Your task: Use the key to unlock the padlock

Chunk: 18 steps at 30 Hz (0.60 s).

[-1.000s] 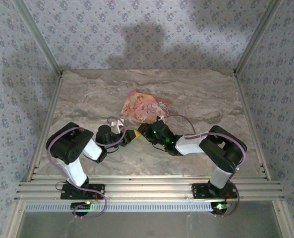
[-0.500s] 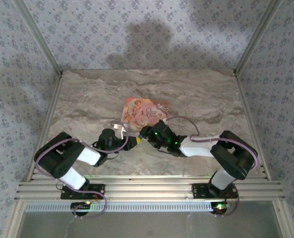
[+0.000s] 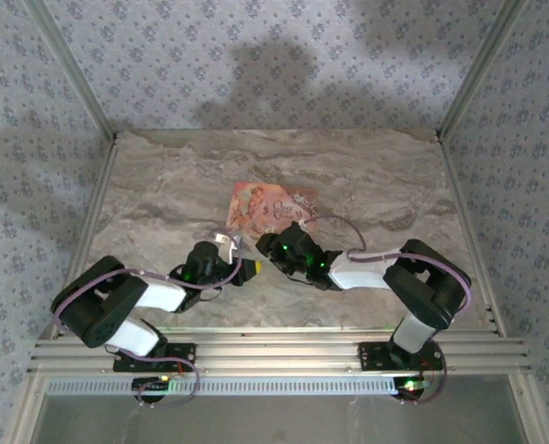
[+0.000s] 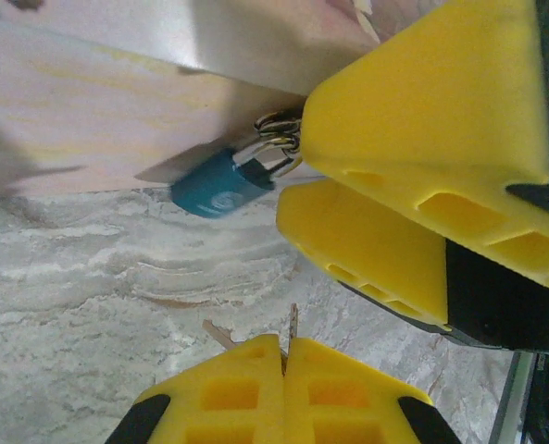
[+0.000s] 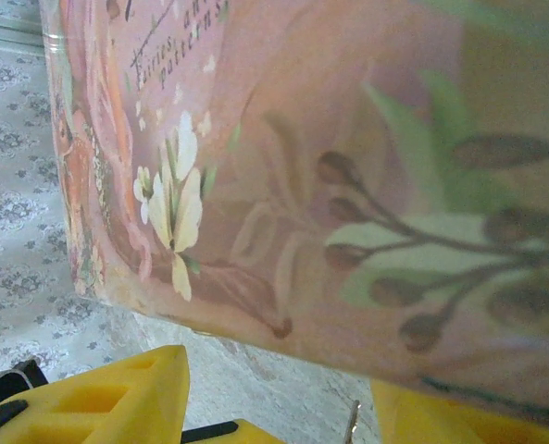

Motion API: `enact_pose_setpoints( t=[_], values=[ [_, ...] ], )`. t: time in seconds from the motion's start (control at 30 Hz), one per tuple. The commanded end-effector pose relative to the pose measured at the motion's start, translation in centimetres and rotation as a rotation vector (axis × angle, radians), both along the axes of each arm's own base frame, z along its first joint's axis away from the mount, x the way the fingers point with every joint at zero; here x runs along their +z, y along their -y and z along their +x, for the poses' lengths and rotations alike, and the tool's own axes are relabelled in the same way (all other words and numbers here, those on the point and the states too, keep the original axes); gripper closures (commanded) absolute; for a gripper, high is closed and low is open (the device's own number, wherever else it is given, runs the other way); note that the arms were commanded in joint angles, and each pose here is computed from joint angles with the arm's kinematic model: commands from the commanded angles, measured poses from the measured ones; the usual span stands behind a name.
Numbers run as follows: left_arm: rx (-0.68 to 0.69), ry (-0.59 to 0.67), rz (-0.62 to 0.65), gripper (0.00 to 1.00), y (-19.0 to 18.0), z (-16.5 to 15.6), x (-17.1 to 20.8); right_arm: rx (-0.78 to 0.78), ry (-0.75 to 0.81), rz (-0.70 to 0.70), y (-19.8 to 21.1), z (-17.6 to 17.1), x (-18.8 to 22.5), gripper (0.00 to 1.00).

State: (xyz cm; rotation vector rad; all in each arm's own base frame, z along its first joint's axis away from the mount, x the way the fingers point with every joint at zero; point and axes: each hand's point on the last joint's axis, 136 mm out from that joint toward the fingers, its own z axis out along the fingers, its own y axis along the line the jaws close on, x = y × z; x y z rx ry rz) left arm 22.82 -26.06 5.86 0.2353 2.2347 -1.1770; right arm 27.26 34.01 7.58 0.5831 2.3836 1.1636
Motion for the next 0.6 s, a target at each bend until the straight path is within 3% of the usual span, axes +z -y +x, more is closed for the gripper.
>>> enact_pose_setpoints(
  t=[0.0, 0.2, 0.3, 0.57],
  values=[
    [-0.007, 0.05, 0.006, 1.0, 0.4, 0.4, 1.0, -0.006, -0.127, -0.092, 1.3, -2.0, -4.1, 0.46],
    [-0.014, 0.047, 0.013, 1.0, 0.2, 0.2, 1.2, -0.004, -0.04, -0.311, 3.3, -2.3, -2.8, 0.47],
    [-0.033, 0.043, 0.03, 1.0, -0.2, -0.4, 1.1, 0.021, 0.004, -0.4, 3.3, -2.5, -1.7, 0.51],
    [-0.052, 0.065, -0.013, 1.0, -3.1, -1.6, 3.9, 0.097, 0.15, -0.202, 2.2, -2.8, 3.9, 0.66]
  ],
)
